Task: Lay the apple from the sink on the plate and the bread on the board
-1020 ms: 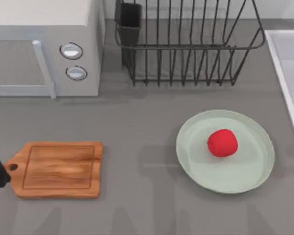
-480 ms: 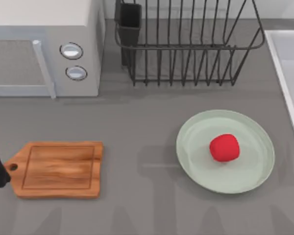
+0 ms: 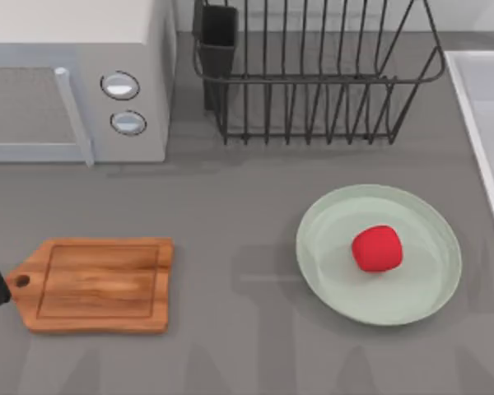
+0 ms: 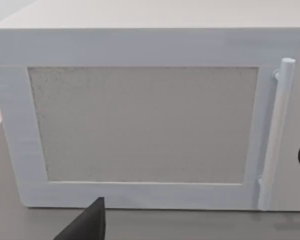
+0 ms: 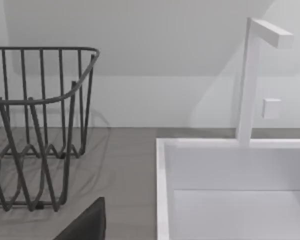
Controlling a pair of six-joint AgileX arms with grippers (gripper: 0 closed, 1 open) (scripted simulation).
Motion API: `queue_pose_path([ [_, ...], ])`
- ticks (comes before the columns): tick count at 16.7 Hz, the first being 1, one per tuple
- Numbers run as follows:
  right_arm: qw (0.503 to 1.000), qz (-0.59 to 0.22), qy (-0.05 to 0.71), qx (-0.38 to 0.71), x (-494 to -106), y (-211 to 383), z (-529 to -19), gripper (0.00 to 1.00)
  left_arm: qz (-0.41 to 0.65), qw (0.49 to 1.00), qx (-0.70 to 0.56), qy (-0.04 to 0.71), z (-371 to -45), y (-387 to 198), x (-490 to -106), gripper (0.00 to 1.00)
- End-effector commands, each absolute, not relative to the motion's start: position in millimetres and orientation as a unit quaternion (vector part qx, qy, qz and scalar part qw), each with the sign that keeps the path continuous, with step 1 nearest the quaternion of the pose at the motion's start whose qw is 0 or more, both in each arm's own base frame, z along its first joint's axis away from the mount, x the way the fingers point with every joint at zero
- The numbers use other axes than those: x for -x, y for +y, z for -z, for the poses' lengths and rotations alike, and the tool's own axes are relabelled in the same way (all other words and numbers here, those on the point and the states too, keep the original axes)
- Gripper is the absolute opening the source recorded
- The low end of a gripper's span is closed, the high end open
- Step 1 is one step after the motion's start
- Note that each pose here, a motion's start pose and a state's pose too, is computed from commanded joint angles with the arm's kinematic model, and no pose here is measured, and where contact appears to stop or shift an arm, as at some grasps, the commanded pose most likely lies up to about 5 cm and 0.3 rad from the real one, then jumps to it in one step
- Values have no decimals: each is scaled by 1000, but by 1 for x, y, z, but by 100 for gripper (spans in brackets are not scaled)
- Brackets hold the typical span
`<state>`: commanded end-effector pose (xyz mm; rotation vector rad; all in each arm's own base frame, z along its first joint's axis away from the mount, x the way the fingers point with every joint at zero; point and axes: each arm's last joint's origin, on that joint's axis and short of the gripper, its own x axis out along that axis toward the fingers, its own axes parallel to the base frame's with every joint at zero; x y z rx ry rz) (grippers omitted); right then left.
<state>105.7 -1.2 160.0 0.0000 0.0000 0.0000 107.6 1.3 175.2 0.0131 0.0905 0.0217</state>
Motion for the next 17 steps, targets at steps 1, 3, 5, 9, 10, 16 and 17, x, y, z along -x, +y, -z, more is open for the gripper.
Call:
queue_pose_path([
  [1,1000,0,0,0,-106,-1,-160,100,-15,998,-9,68,-182,2,-109,100],
  [3,1000,0,0,0,-106,-1,-160,100,-24,991,-15,128,-196,5,-117,100],
  [5,1000,0,0,0,-106,-1,-160,100,-33,978,-18,206,-210,10,-131,100],
  [9,1000,0,0,0,-106,-1,-160,100,-45,921,-17,387,-223,24,-177,100],
  [10,1000,0,0,0,-106,-1,-160,100,-46,902,-14,429,-223,29,-190,100],
  [16,1000,0,0,0,-106,-1,-160,100,-42,783,10,621,-208,62,-259,100],
  [17,1000,0,0,0,-106,-1,-160,100,-40,765,15,643,-203,68,-269,100],
])
